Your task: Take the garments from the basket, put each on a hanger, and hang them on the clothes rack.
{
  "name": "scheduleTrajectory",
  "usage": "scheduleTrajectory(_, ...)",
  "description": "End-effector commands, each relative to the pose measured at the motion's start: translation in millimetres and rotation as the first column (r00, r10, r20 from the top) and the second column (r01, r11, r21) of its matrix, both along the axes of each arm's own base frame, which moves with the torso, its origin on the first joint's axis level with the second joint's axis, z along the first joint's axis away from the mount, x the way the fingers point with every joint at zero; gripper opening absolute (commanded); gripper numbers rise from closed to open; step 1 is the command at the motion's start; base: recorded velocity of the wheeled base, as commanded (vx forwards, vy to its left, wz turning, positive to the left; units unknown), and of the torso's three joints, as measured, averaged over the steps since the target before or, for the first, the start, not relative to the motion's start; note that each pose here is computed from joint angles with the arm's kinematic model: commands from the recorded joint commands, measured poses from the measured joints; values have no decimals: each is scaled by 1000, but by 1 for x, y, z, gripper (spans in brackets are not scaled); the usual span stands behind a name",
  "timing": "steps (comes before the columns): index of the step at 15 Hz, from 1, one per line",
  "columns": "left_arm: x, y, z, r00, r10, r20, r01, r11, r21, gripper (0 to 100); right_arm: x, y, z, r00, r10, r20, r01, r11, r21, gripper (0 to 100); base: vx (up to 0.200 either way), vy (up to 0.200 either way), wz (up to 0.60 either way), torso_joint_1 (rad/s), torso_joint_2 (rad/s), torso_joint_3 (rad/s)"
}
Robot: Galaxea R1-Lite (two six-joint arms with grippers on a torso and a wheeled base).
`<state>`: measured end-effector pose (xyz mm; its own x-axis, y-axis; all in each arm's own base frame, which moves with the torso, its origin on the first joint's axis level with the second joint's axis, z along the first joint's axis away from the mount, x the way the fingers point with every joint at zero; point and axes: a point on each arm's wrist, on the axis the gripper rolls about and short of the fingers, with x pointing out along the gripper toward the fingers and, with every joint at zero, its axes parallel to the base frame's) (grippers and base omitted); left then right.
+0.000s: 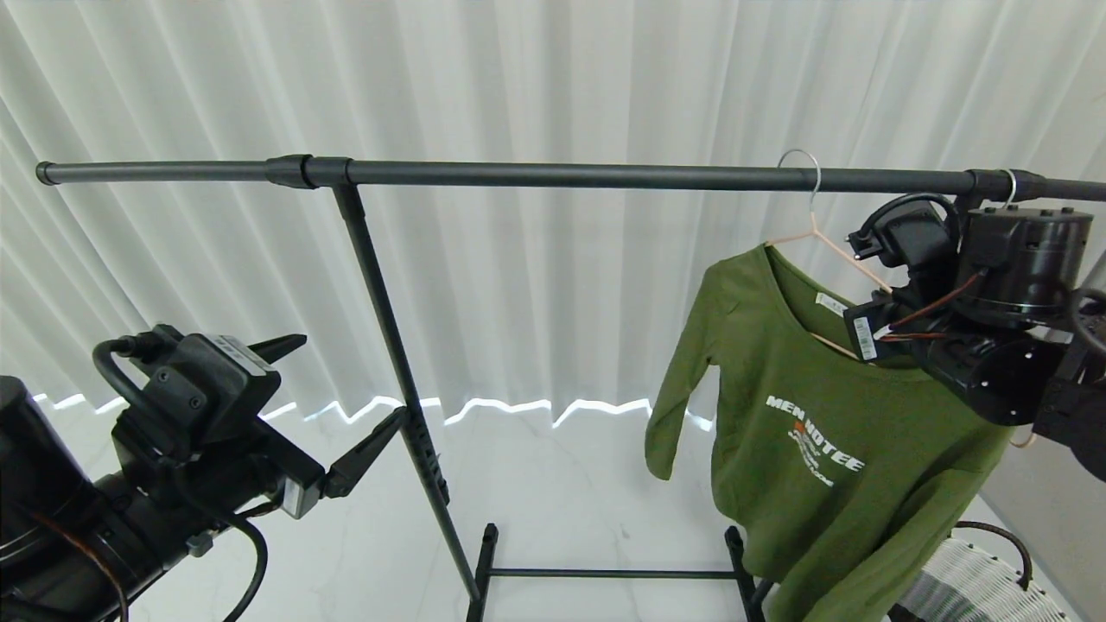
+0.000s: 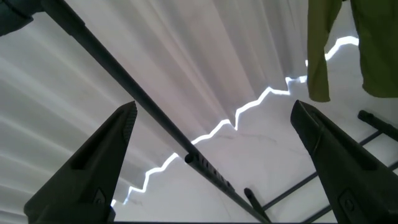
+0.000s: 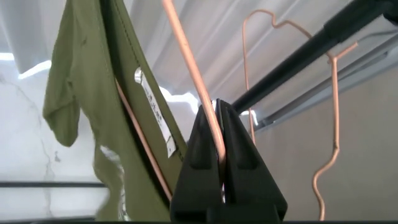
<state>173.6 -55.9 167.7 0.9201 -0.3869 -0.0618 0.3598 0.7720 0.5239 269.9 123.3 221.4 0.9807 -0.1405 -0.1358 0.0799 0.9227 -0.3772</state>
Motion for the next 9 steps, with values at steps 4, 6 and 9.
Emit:
scheduleTrajectory(4,-2,1,1,1000,1,5,-1,1000,-2,100,5,4,-1,1000,4,-2,-4,1000,-1,0,0,0,0,0,0,0)
scheduleTrajectory(6,-2,1,1,1000,1,5,-1,1000,-2,100,1,6,-1,1000,15,-4,-15,1000,5,100,0,0,0,0,0,0)
scheduleTrajectory(9,-3,1,1,1000,-1,6,1,1000,-4,100,-11,17,6,998,66,23,-67,997,36,100,0,0,0,0,0,0)
